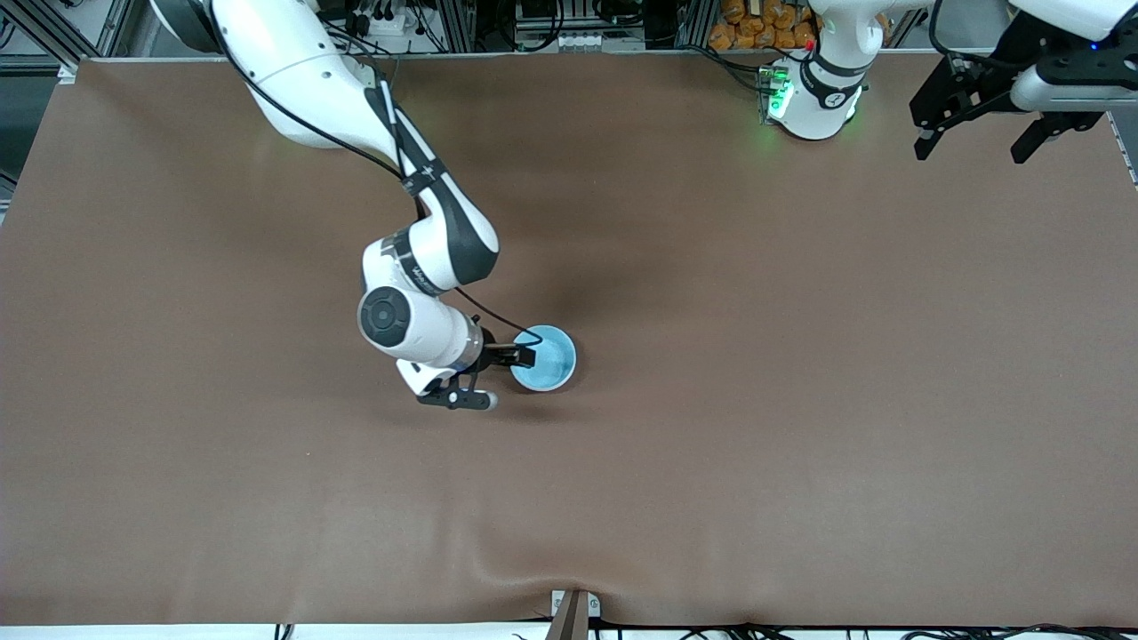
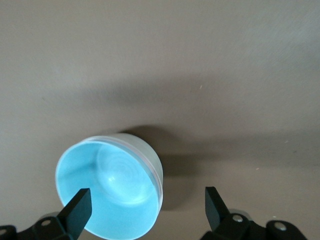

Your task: Stack pink and blue bowls on white bowl

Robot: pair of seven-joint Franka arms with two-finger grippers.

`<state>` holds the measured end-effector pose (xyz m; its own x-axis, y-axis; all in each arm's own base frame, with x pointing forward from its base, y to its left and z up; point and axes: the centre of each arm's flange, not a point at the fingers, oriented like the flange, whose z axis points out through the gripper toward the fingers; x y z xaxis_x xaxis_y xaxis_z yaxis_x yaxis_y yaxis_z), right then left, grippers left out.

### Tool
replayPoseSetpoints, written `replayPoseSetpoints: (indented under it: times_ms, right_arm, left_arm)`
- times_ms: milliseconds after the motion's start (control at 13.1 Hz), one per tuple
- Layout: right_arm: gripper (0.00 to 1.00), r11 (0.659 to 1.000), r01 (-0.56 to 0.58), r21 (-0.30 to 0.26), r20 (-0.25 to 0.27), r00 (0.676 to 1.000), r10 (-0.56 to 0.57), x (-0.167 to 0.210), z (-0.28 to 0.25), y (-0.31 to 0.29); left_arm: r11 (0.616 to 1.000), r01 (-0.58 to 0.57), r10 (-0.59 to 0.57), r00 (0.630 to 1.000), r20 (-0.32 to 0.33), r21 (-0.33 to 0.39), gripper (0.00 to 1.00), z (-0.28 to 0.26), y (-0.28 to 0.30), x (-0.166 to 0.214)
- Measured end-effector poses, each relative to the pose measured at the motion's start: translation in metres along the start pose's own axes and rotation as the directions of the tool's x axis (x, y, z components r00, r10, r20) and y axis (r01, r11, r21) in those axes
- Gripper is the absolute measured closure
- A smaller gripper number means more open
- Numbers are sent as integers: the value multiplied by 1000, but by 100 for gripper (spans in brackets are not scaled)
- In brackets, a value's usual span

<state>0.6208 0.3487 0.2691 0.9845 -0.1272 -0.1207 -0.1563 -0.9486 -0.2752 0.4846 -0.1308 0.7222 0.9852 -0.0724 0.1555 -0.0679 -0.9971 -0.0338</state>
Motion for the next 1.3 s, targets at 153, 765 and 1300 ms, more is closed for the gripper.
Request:
replayPoseSetpoints:
  times_ms: [153,765,1300]
  right_arm:
    - [0,1000,-10,-2,-29,1000,10,15,-56,17]
    - [0,984,101,-144,-27,994,-106,22,-319,223]
    - [0,968,90,-234,-3,996,-93,-50,-424,277]
  left_arm:
    - [1000,8,-8,1000,7,1,0,4,-4,1]
    - [999,33,-33,998,51,8,0,16,-17,3]
    - [998,56,-56,992,110,3,0,47,-33,18]
